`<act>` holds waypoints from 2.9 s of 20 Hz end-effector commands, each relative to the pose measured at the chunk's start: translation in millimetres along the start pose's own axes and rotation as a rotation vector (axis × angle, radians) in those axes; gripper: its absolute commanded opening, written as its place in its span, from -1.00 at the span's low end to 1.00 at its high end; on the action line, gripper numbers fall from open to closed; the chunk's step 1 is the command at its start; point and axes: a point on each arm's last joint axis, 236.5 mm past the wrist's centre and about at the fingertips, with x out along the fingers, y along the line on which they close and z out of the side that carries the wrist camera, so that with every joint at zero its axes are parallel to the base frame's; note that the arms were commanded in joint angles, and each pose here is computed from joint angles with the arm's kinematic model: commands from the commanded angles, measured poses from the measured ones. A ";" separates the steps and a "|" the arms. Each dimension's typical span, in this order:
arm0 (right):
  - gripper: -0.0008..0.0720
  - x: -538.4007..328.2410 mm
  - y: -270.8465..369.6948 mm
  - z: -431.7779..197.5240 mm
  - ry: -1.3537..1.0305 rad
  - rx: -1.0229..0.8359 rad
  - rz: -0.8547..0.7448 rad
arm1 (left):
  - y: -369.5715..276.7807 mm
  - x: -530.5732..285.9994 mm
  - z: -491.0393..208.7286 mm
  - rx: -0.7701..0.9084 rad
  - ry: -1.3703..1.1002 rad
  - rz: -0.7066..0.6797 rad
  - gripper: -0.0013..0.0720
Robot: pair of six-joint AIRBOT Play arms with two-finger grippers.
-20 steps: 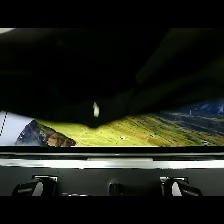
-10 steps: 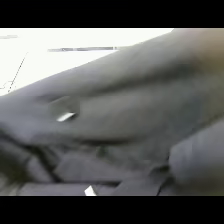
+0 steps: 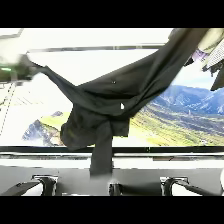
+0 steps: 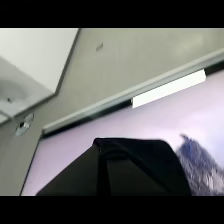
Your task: Fold the clothes and pants, and hang the long-sleeved shirts on hangers.
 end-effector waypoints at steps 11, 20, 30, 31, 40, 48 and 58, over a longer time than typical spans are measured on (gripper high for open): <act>0.43 74.5 -183.6 -176.9 0.729 -0.067 -0.280 | 152.8 79.3 -41.6 -0.119 0.271 0.263 0.93; 0.59 67.7 -205.2 -335.2 0.933 0.248 -0.187 | 233.7 27.7 -186.4 -0.345 0.377 0.396 0.93; 0.57 117.3 -154.9 -454.0 1.015 0.235 -0.124 | 224.1 35.7 -204.0 -0.328 0.424 0.383 0.93; 0.50 118.5 -153.8 -456.6 1.015 0.233 -0.124 | 223.3 36.0 -204.0 -0.329 0.424 0.380 0.93; -0.89 98.0 -143.3 -415.9 0.960 0.079 -0.180 | 203.4 80.5 -239.2 -0.316 0.510 0.366 0.93; -0.89 73.1 -98.5 -368.1 0.872 0.037 -0.142 | 157.6 116.2 -263.5 -0.399 0.562 0.280 -0.90; -0.89 -88.3 111.6 -5.8 -0.112 -0.529 -0.121 | -118.3 -102.8 53.0 0.242 -0.301 -0.225 -0.90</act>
